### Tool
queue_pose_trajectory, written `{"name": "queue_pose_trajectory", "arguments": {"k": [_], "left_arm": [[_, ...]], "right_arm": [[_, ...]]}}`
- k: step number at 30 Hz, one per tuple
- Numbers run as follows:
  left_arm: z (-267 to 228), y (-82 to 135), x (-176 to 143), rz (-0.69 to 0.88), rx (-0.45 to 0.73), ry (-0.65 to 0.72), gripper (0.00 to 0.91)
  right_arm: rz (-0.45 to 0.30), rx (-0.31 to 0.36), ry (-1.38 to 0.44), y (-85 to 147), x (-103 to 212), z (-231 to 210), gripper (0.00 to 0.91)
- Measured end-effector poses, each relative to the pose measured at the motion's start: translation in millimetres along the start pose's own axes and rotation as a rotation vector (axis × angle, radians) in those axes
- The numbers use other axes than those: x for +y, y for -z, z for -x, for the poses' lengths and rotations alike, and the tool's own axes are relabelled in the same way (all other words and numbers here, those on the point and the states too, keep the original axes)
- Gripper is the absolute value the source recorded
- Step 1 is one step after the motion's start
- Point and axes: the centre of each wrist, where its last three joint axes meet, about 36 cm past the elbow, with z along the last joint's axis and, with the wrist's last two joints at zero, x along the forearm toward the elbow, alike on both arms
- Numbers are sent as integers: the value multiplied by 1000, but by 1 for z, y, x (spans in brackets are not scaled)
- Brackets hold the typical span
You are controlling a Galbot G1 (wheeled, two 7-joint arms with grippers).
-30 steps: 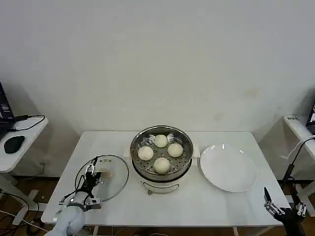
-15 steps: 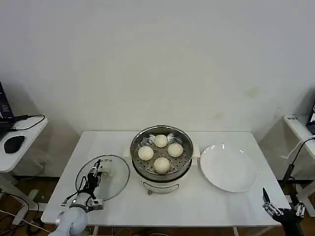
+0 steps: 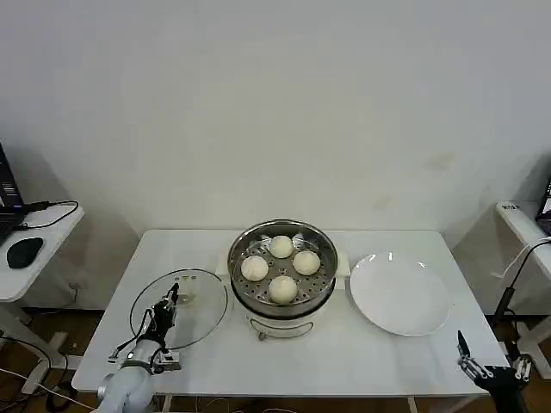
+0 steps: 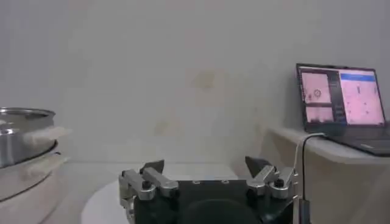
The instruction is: Take steamed baozi put them in steamer then cover it.
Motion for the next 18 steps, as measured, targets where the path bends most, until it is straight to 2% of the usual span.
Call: {"name": "queue_pose_trajectory", "arguments": {"k": [9,18], "left_arm": [[-12,-9,22,26,22,104,0],[-26,-22,78,9,85,204,0]], "right_arm": [[-6,-7,18,0,7,2,907],[-21,-15,36,2,10,7,907]]}}
